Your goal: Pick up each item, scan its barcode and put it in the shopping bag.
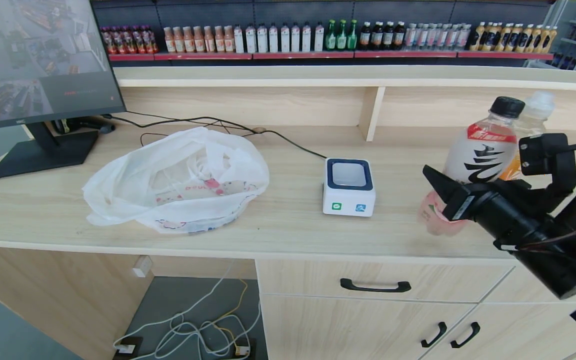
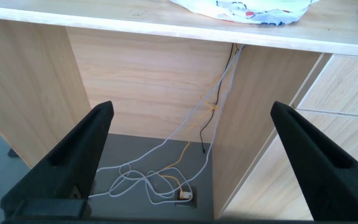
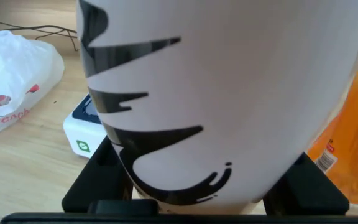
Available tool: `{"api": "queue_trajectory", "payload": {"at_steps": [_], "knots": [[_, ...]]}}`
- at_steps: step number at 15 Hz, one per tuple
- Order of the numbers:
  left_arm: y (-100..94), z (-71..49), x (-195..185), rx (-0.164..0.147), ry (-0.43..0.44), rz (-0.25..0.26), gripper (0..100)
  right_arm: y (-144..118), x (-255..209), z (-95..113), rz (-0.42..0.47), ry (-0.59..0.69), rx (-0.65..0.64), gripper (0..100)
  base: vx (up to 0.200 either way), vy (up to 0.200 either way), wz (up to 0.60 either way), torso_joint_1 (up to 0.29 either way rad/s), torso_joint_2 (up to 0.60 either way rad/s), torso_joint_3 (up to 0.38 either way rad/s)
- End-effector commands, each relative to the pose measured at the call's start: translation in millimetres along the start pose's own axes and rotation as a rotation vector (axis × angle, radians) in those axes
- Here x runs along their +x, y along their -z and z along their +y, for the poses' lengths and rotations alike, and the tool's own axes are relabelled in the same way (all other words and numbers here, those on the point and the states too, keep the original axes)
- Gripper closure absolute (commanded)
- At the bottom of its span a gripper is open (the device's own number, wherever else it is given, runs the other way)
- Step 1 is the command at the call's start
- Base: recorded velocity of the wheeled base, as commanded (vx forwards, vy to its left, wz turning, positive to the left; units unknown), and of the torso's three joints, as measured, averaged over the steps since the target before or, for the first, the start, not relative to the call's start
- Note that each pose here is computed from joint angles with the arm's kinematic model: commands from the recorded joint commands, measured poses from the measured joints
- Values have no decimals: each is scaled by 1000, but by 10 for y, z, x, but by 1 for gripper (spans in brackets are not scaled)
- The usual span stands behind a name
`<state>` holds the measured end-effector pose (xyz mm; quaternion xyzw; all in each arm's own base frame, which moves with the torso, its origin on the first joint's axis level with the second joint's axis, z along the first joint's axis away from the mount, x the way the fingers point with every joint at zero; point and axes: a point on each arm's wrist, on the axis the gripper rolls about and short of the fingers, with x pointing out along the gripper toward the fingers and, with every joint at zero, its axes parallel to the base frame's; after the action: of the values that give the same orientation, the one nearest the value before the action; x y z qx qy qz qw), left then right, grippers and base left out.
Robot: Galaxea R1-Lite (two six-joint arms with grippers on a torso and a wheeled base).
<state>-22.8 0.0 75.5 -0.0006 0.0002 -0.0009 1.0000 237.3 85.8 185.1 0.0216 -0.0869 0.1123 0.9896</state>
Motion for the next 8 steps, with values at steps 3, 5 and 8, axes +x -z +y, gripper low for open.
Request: {"api": "queue_trajectory", "payload": {"at_steps": [3,5,8], "knots": [[0,0,0,0,0,0,0,-138,-609,-48,-27,-65,2,100,0,0,0,0,0,0],[0,0,0,0,0,0,0,-155,-662,-53,-35,-67,4,100,0,0,0,0,0,0],[0,0,0,0,-2,0,0,-176,-752,-55,-46,-117,-4,100,0,0,0,0,0,0]]}}
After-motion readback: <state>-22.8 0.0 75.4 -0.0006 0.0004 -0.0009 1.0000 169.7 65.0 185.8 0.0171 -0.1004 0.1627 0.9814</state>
